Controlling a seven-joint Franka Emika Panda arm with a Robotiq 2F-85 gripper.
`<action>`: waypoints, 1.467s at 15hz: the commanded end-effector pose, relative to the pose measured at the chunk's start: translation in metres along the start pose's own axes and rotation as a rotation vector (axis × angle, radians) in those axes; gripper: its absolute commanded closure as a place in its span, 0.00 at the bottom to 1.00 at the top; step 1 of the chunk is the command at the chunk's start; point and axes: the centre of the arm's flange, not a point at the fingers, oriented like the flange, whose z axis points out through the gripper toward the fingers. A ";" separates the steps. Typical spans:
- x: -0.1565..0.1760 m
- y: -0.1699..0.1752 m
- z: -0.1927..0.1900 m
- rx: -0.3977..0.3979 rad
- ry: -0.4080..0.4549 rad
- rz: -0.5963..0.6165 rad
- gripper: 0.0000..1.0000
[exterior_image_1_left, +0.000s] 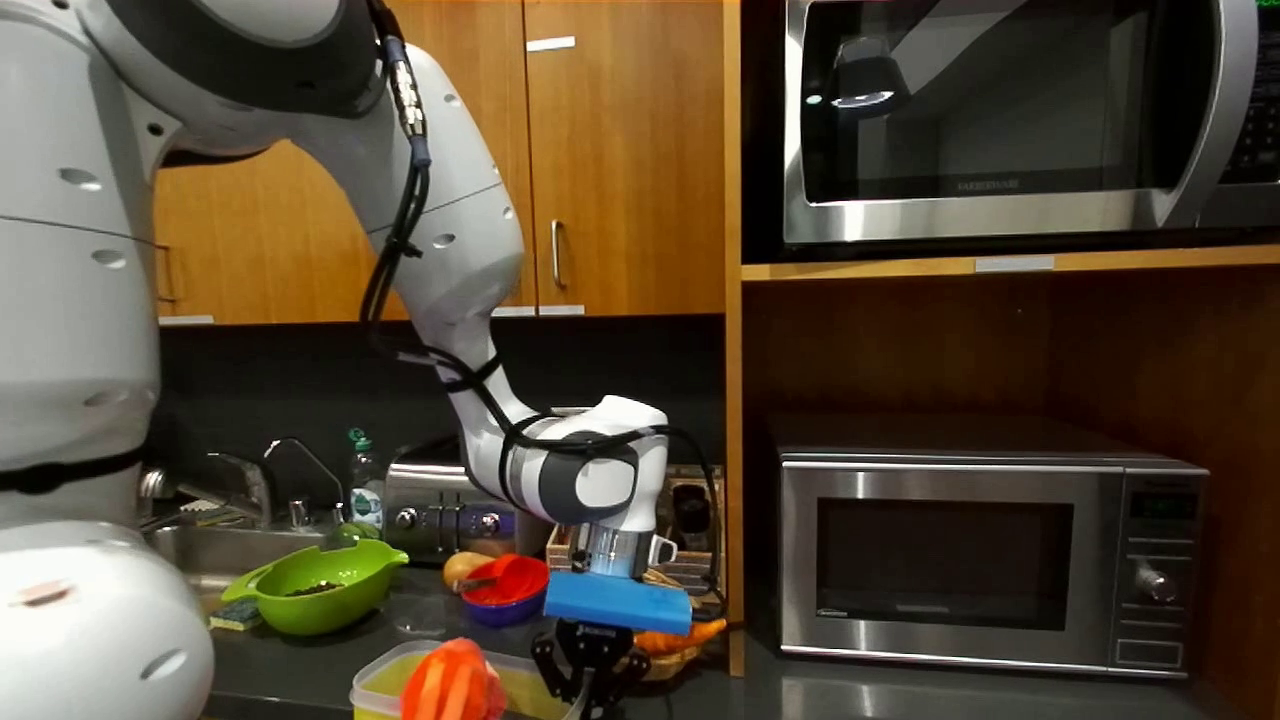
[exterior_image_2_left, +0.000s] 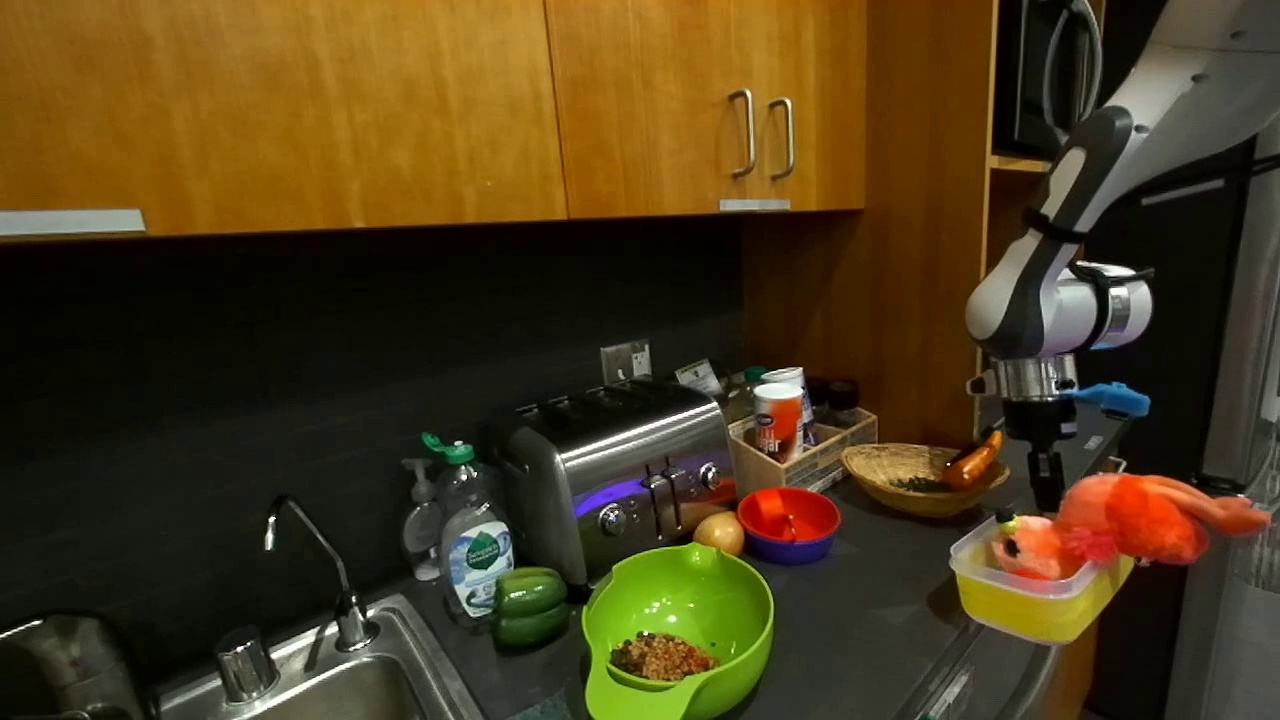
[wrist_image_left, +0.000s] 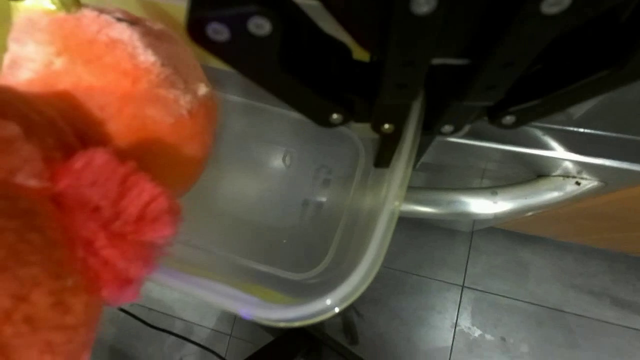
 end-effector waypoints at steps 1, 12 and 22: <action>-0.020 -0.023 -0.022 -0.014 -0.022 0.031 0.98; -0.027 -0.073 -0.119 -0.227 0.158 0.097 0.98; 0.029 -0.103 -0.226 -0.363 0.345 0.170 0.98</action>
